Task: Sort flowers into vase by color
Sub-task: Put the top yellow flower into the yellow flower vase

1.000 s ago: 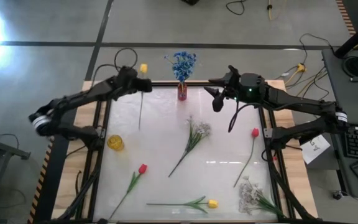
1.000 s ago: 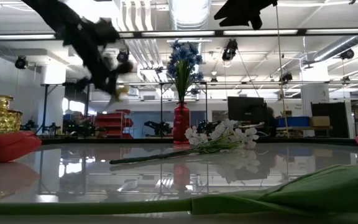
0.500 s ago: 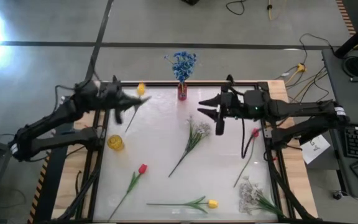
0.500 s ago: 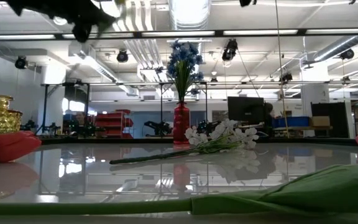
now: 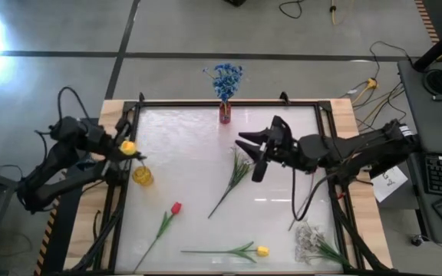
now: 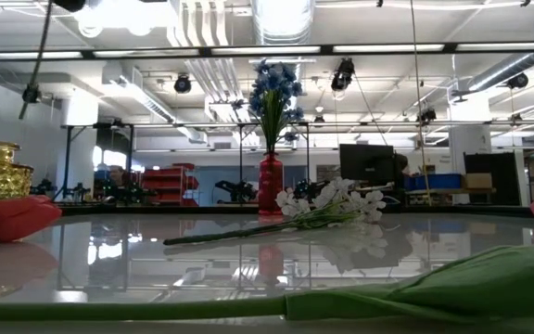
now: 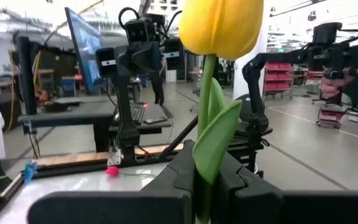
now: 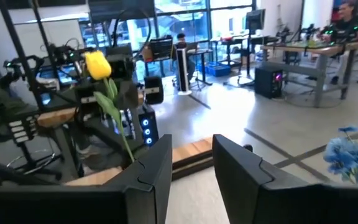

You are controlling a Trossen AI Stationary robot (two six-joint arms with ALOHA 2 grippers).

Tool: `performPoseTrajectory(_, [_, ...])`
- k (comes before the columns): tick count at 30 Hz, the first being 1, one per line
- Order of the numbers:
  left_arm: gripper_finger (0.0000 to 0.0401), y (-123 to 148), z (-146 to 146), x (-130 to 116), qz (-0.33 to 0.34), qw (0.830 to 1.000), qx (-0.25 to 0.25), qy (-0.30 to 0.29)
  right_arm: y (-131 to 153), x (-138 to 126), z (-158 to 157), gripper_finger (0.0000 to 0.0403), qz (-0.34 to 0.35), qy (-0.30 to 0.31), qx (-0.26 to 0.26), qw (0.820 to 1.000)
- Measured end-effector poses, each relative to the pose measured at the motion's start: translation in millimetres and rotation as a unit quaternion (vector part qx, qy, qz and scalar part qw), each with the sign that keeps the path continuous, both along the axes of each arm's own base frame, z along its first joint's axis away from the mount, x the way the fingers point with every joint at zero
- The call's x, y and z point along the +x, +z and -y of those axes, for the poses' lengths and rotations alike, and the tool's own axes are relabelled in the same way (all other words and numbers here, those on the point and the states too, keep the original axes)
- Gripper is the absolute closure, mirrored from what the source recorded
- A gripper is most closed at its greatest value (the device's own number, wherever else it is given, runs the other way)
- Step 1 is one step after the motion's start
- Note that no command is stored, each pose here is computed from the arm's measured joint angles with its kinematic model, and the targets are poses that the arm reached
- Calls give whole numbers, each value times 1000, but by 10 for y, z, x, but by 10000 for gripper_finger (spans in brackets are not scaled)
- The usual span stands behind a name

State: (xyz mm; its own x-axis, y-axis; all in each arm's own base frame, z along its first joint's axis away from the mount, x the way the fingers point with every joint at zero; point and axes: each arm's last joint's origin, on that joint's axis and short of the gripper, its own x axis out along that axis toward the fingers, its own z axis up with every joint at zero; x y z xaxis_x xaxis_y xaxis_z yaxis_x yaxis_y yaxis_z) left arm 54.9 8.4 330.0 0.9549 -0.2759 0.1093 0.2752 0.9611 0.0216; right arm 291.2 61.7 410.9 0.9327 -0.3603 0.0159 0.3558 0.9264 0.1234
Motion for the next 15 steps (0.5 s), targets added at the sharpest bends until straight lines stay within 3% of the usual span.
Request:
performPoseTrajectory(6, [401, -150, 87, -194, -15, 998, -5, 62, 82, 244, -117, 293, -10, -12, -27, 1000])
performPoseTrajectory(15, [401, -125, 213, -437, 15, 995, -19, 95, 137, 453, -173, 286, -15, -16, -50, 999])
